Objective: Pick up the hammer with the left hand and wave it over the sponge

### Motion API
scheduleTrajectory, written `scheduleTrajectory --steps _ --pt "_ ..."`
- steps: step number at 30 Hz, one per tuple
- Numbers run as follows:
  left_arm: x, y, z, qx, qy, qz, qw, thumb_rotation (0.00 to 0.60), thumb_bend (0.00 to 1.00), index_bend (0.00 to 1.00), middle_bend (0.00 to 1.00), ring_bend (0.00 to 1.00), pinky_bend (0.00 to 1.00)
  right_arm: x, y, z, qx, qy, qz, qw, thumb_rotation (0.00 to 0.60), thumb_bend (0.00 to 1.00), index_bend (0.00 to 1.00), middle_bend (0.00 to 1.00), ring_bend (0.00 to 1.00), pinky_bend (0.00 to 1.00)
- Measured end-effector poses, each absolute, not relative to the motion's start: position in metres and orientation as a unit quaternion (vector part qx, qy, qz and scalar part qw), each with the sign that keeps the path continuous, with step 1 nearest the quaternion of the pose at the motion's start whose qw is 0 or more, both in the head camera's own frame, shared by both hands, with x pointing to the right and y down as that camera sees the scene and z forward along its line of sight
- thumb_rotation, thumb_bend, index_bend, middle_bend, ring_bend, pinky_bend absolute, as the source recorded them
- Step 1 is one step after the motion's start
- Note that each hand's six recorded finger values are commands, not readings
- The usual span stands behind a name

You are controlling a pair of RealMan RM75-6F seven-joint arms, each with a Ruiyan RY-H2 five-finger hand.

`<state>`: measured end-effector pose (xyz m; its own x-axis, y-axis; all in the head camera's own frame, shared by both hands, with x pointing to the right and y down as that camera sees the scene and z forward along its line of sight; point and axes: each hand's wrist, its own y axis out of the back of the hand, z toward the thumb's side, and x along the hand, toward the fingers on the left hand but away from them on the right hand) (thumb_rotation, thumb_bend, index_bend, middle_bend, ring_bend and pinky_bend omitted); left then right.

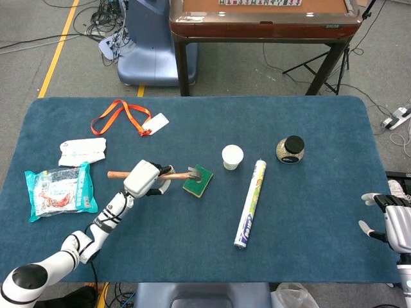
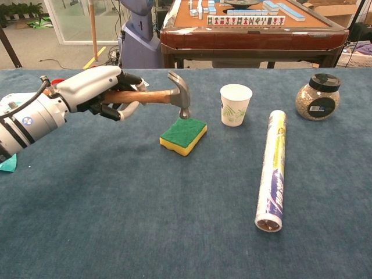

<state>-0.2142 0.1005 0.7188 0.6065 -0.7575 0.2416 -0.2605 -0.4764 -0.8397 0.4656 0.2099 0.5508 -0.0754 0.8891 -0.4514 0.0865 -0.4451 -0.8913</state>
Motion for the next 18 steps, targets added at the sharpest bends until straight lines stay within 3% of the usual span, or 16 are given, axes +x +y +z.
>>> scheduleTrajectory --steps 18 --pt "-0.209 0.114 0.744 -0.792 0.268 -0.345 0.426 0.6 0.57 0.73 0.78 0.68 0.75 0.467 0.21 0.55 -0.594 -0.413 0.608 0.327 0.6 0.17 0.36 0.41 0.31 0.33"
